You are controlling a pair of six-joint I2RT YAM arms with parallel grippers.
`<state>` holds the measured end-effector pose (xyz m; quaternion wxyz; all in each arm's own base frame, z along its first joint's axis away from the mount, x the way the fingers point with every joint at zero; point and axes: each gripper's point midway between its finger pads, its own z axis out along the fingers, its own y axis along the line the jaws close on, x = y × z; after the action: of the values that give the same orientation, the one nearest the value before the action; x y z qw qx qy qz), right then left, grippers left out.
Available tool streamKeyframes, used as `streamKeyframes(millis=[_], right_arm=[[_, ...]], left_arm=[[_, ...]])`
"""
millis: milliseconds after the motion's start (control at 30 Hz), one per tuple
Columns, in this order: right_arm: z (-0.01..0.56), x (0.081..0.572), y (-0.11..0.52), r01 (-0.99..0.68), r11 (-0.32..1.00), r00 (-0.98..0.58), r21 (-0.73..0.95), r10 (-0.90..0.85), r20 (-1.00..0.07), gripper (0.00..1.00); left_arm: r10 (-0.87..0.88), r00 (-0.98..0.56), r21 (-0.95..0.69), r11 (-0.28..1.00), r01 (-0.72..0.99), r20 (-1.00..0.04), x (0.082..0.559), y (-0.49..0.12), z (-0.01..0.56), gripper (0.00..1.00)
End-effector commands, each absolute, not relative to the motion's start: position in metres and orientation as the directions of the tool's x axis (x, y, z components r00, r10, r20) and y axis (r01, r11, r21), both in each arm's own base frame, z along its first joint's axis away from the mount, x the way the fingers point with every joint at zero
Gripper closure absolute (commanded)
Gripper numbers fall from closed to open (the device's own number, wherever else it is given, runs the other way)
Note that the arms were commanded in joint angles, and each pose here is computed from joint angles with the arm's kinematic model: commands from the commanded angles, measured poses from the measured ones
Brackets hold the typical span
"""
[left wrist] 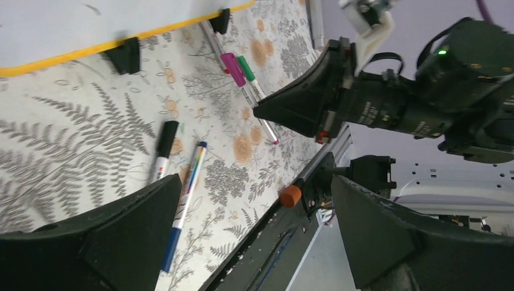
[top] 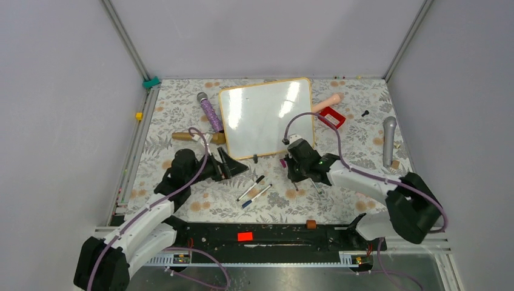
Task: Write a sentence on the whiteboard
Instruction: Pick up the whiteboard marker from the center of the board, then pass from the right arm to the left
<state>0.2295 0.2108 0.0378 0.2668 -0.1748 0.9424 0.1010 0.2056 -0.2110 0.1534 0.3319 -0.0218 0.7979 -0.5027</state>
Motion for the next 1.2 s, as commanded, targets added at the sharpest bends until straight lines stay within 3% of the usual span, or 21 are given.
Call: streamKeyframes(millis=[0, 267, 567, 700, 967, 1167], right_arm=[[0.086, 0.201, 0.240, -0.521, 0.807, -0.770, 0.279, -0.303, -0.562, 1.00], [0.141, 0.173, 0.260, -0.598, 0.670, -0.753, 0.440, -0.283, -0.594, 1.00], [0.164, 0.155, 0.276, -0.632, 0.558, -0.756, 0.539, -0.288, -0.588, 1.00], [0.169, 0.153, 0.280, -0.641, 0.533, -0.751, 0.552, -0.289, -0.594, 1.00], [0.179, 0.158, 0.286, -0.649, 0.517, -0.743, 0.558, -0.271, -0.612, 1.00], [0.182, 0.160, 0.291, -0.651, 0.506, -0.744, 0.567, -0.273, -0.610, 1.00]], left_arm=[[-0.379, -0.737, -0.812, 0.433, 0.392, -0.559, 0.216, -0.236, 0.195, 0.04], [-0.325, -0.790, -0.839, 0.366, 0.402, -0.520, 0.212, -0.276, 0.200, 0.11], [-0.297, -0.817, -0.854, 0.339, 0.394, -0.494, 0.214, -0.292, 0.200, 0.22], [-0.283, -0.827, -0.857, 0.336, 0.390, -0.487, 0.213, -0.295, 0.198, 0.32], [-0.257, -0.846, -0.864, 0.335, 0.376, -0.468, 0.209, -0.298, 0.189, 0.41], [-0.249, -0.854, -0.873, 0.308, 0.378, -0.458, 0.206, -0.301, 0.195, 0.58]])
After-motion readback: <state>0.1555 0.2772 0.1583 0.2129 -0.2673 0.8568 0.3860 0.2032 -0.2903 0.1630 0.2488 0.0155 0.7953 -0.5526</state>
